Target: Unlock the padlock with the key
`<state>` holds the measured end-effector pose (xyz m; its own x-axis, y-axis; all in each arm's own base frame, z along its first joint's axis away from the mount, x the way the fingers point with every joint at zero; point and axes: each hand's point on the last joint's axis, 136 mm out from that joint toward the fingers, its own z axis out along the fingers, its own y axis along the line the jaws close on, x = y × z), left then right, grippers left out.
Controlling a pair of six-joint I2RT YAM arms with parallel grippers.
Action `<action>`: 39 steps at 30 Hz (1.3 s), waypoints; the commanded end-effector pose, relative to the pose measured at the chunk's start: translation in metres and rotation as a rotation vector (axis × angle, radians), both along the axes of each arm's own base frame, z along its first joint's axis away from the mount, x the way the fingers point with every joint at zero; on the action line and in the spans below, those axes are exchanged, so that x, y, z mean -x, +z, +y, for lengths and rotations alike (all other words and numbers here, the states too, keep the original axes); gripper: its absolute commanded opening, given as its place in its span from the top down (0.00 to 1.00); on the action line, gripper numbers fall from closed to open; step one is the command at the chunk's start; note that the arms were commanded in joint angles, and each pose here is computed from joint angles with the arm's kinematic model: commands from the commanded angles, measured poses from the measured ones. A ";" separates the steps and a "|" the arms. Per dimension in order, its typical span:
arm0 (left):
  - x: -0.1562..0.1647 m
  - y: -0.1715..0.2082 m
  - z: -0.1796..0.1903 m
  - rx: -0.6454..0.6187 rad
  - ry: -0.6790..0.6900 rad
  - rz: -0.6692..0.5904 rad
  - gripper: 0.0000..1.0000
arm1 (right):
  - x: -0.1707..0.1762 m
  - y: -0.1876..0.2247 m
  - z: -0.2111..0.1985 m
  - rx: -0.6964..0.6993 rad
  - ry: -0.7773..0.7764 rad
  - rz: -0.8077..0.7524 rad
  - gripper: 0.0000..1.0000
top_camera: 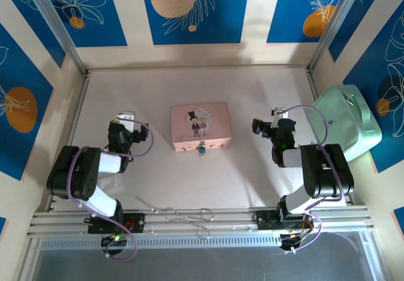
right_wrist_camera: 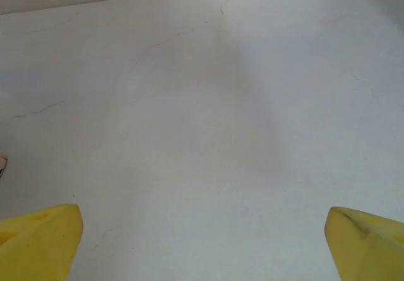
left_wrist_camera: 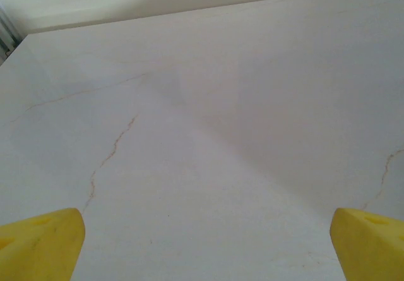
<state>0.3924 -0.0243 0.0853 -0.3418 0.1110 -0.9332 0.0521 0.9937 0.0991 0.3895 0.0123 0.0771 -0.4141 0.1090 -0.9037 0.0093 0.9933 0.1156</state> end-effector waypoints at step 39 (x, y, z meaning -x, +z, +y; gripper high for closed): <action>-0.022 0.112 0.042 0.067 0.302 0.055 0.00 | 0.028 0.137 -0.004 -0.260 -0.228 0.077 0.01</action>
<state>0.4247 -0.0074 0.1494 -0.3980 0.0512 -0.9160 -0.0679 0.9941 0.0850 0.3937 0.0150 0.1756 -0.3905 0.2247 -0.8927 0.1046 0.9743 0.1994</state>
